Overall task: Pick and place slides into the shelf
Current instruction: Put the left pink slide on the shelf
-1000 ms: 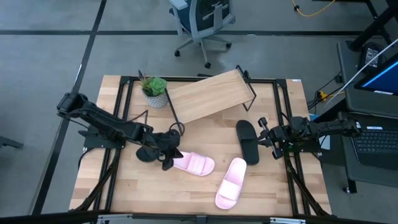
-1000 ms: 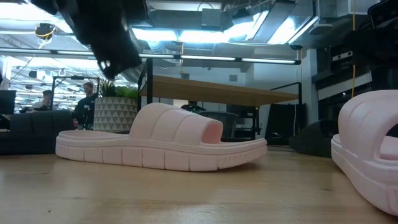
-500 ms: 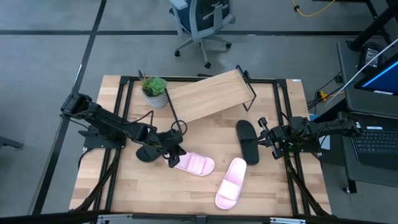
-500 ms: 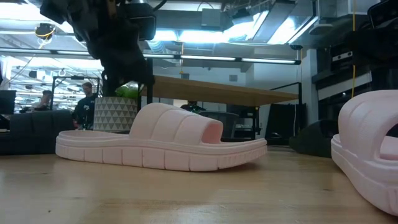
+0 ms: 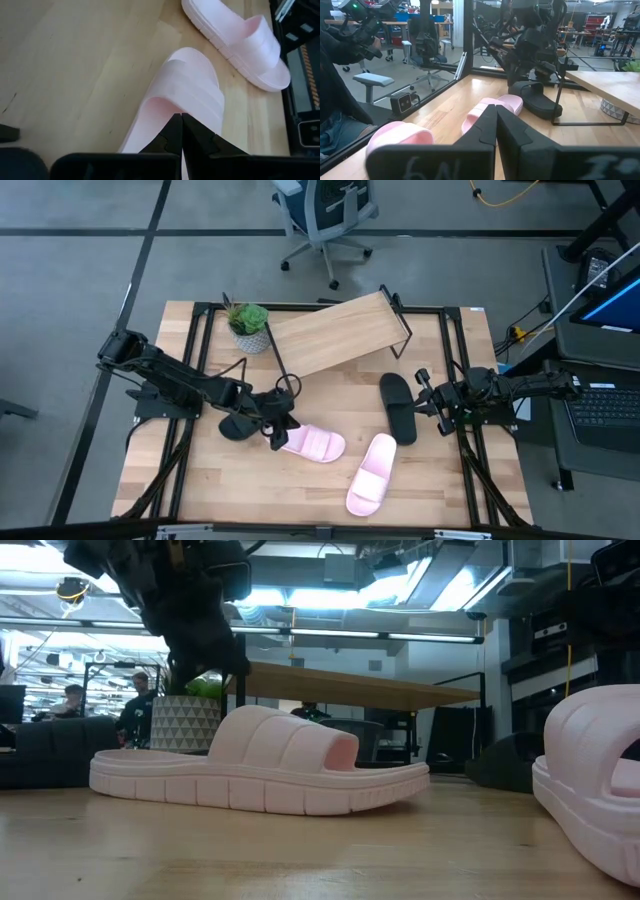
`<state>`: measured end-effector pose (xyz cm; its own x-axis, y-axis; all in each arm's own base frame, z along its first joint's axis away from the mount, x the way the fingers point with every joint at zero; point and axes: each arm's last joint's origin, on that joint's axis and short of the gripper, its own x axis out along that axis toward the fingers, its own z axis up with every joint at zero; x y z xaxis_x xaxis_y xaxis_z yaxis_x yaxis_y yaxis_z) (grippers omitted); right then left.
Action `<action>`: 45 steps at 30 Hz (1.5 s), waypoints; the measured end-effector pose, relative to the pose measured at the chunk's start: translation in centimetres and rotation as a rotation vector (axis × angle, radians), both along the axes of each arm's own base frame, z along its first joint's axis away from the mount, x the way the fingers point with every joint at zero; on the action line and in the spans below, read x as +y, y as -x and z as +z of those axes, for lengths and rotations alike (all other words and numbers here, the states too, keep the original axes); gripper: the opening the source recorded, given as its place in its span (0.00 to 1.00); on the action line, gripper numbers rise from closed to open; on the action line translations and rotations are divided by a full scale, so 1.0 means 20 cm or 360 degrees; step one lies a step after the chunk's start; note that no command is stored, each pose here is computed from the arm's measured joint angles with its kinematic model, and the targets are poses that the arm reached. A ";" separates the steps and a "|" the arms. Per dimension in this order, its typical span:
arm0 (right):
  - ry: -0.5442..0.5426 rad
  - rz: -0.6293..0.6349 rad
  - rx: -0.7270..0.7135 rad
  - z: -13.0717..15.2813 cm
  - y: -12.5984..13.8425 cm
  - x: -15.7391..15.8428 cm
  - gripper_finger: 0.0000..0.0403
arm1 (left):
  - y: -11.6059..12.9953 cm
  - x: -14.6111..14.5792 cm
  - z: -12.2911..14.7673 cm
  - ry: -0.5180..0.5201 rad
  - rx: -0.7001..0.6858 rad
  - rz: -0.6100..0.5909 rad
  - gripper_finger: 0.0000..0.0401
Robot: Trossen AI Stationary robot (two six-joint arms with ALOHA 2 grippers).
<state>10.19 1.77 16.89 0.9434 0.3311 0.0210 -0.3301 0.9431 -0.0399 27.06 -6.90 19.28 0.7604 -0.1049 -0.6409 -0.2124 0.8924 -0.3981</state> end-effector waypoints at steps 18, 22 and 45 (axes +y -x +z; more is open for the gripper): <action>0.0000 0.0000 0.0000 0.00 0.00 0.00 0.02 | 0.00 0.01 0.00 -0.0031 -0.0004 0.0044 0.22; 0.0000 0.0000 0.0000 0.00 0.00 0.00 0.02 | 0.00 0.01 0.00 -0.0029 -0.0003 0.0042 0.34; 0.0000 0.0000 -0.0001 0.00 0.00 0.00 0.02 | 0.00 0.01 0.00 -0.0017 -0.0002 0.0045 0.53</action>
<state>10.19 1.77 16.90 0.9433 0.3312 0.0213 -0.3302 0.9431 -0.0403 27.06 -6.79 19.26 0.7637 -0.0763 -0.6410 -0.2372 0.8903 -0.3886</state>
